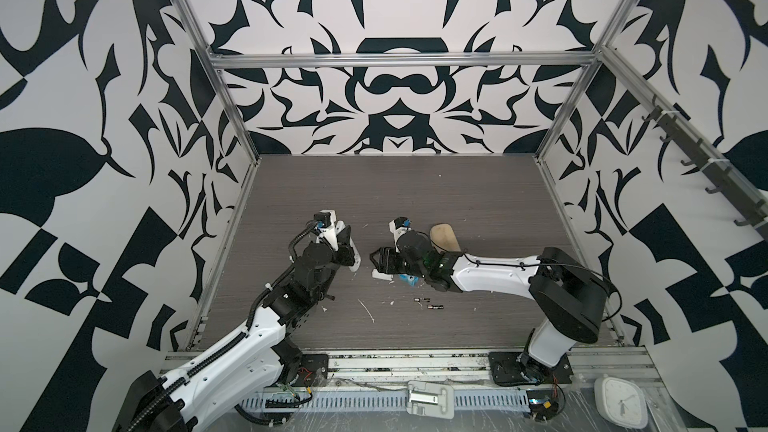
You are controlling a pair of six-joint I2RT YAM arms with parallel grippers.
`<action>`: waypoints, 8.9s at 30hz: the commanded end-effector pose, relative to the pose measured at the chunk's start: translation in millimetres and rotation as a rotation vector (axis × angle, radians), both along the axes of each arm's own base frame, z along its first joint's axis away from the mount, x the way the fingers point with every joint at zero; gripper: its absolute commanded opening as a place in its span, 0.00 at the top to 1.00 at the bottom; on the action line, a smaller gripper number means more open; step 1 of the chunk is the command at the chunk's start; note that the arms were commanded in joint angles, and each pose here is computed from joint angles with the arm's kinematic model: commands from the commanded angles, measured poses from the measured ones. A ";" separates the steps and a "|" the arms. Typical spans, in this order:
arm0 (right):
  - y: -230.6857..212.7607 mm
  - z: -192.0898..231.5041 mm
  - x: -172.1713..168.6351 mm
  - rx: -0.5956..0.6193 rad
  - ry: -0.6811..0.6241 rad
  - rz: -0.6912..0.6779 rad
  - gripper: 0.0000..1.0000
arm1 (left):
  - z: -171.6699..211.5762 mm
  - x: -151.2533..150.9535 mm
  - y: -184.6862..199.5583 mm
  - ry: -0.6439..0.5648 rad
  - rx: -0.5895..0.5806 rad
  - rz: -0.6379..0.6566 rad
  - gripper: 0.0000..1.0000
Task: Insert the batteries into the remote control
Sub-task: 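Open the right gripper and move it down toward the batteries, then lower the right gripper onto the nearer AA battery and grasp it, then lift the battery with the right gripper and bring it to the remote's compartment, then press the battery into the remote's compartment with the right gripper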
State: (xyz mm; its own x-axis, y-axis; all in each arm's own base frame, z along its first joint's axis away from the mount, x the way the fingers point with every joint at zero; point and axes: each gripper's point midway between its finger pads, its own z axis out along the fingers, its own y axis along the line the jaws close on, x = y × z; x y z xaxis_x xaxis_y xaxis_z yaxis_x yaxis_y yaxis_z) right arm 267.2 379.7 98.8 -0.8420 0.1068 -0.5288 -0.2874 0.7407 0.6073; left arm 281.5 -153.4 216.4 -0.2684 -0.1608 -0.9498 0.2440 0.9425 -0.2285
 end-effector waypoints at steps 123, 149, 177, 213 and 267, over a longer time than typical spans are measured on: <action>-111.8 14.2 -30.9 -0.851 -0.360 0.584 1.00 | 32.8 -45.0 25.8 -0.022 -0.448 -0.147 1.00; -15.9 216.0 -84.4 -0.053 -0.777 0.431 1.00 | 102.0 -47.6 -31.1 -0.092 -0.674 -0.601 1.00; 8.4 180.1 -86.5 -0.101 -0.802 0.466 1.00 | 105.3 -51.6 -30.7 -0.079 -0.700 -0.609 1.00; 8.7 181.6 -79.9 -0.249 -0.946 0.446 1.00 | 109.2 -50.6 -33.1 -0.072 -0.726 -0.630 1.00; 8.6 174.2 -99.8 -0.133 -0.879 0.502 0.61 | 108.9 -55.0 -29.4 -0.098 -0.731 -0.645 1.00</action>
